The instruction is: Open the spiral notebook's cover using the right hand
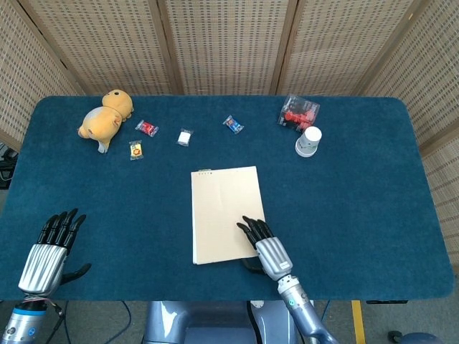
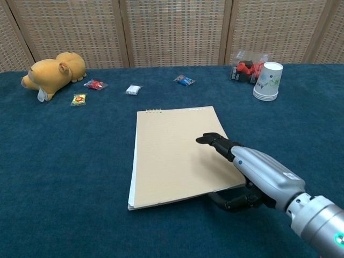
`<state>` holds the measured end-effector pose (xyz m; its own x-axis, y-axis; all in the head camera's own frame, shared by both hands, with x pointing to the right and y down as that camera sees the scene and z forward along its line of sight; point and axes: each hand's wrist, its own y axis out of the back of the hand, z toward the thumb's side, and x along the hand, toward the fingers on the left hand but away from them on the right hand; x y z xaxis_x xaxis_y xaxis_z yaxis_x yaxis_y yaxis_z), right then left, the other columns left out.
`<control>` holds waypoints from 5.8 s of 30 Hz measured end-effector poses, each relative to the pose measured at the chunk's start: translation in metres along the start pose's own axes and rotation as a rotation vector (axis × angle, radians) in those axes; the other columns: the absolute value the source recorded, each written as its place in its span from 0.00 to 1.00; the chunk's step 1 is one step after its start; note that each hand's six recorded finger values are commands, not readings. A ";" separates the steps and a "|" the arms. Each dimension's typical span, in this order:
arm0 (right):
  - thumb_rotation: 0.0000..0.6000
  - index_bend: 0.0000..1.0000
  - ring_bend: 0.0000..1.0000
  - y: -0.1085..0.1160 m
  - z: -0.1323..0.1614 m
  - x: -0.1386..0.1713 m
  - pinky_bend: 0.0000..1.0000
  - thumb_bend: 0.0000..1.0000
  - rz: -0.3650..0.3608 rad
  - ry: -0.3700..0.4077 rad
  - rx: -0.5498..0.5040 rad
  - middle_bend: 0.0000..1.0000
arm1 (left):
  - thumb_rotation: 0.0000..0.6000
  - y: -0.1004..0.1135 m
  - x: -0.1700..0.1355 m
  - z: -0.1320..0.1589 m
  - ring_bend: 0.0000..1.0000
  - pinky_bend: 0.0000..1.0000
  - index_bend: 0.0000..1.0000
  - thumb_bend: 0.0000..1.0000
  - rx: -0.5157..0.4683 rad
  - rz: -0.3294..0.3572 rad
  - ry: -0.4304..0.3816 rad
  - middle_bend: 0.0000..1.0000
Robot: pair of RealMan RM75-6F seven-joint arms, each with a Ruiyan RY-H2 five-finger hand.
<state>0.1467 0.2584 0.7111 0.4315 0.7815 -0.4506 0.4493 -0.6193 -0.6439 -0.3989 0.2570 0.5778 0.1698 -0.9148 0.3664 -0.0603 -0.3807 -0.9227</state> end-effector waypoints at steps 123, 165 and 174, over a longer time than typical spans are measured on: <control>1.00 0.68 0.59 0.062 0.012 0.028 0.68 0.79 -0.089 0.217 0.073 0.70 | 1.00 0.000 -0.001 0.004 0.00 0.05 0.00 0.00 -0.008 0.010 -0.005 0.00; 1.00 0.69 0.60 0.068 -0.007 0.075 0.68 0.79 -0.043 0.195 0.126 0.71 | 1.00 0.001 -0.002 0.007 0.00 0.05 0.00 0.00 -0.007 0.014 -0.013 0.00; 1.00 0.69 0.60 0.078 -0.011 0.084 0.69 0.79 -0.044 0.183 0.132 0.71 | 1.00 0.002 -0.002 0.008 0.00 0.05 0.00 0.00 -0.008 0.018 -0.015 0.00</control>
<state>0.2272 0.2746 0.6297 0.5540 0.7733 -0.3084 0.3701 -0.5606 -0.7408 -0.3920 0.2593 0.5740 0.1833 -0.9195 0.3478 -0.0717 -0.3654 -0.9281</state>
